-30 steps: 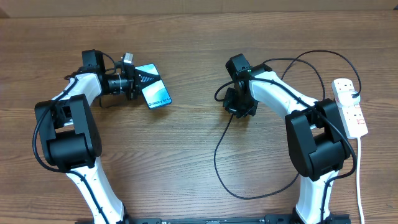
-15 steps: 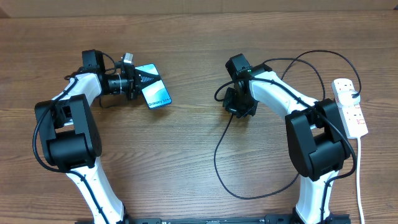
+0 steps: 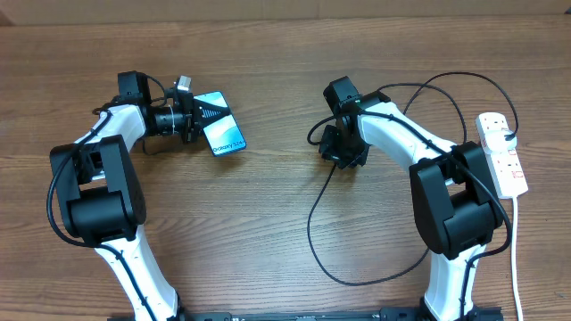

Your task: Plug charger to phone and switch on socket

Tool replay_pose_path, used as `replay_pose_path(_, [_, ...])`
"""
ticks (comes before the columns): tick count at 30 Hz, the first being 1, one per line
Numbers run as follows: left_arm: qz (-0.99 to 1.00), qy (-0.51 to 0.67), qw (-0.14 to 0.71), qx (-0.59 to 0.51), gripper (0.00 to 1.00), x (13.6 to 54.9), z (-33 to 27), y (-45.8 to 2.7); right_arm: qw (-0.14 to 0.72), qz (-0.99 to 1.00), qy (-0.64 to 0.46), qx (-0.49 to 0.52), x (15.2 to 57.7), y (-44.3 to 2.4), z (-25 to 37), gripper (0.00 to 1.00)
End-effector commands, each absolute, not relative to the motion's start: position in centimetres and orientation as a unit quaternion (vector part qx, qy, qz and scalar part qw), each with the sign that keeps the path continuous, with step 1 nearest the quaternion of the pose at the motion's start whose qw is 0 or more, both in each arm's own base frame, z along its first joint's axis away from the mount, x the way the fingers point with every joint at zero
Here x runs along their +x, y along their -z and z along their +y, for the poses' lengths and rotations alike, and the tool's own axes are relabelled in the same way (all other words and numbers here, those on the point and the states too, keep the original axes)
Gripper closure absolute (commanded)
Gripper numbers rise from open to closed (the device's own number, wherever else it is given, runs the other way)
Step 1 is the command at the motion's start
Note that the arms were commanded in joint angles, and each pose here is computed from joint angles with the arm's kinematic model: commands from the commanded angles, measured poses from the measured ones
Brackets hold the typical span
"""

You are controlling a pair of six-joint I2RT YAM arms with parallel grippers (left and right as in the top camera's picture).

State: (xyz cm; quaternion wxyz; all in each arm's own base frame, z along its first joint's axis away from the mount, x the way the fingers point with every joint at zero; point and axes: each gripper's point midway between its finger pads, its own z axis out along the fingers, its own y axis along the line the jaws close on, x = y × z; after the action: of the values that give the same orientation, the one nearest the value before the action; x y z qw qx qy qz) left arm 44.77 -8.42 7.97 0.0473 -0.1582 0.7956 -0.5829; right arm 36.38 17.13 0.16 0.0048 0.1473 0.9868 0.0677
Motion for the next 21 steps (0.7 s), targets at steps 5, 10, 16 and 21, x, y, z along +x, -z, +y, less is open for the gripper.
replay_pose_path(5, [0.785,0.600,0.055,-0.145,0.96,44.77,-8.76,-10.19,-0.009,0.987,-0.046,0.152,35.82,1.11,16.18,0.72])
replay_pose_path(10, [0.785,0.599,0.055,-0.145,0.96,44.77,-8.75,-10.18,-0.016,0.987,-0.043,0.152,35.48,1.12,16.06,0.67])
replay_pose_path(16, [0.785,0.599,0.055,-0.145,0.96,44.77,-8.75,-10.18,-0.020,0.987,-0.042,0.156,35.28,1.12,16.03,0.79])
replay_pose_path(21, [0.785,0.599,0.055,-0.144,0.96,44.77,-8.75,-10.18,-0.017,0.987,-0.049,0.155,35.50,1.10,16.29,0.94])
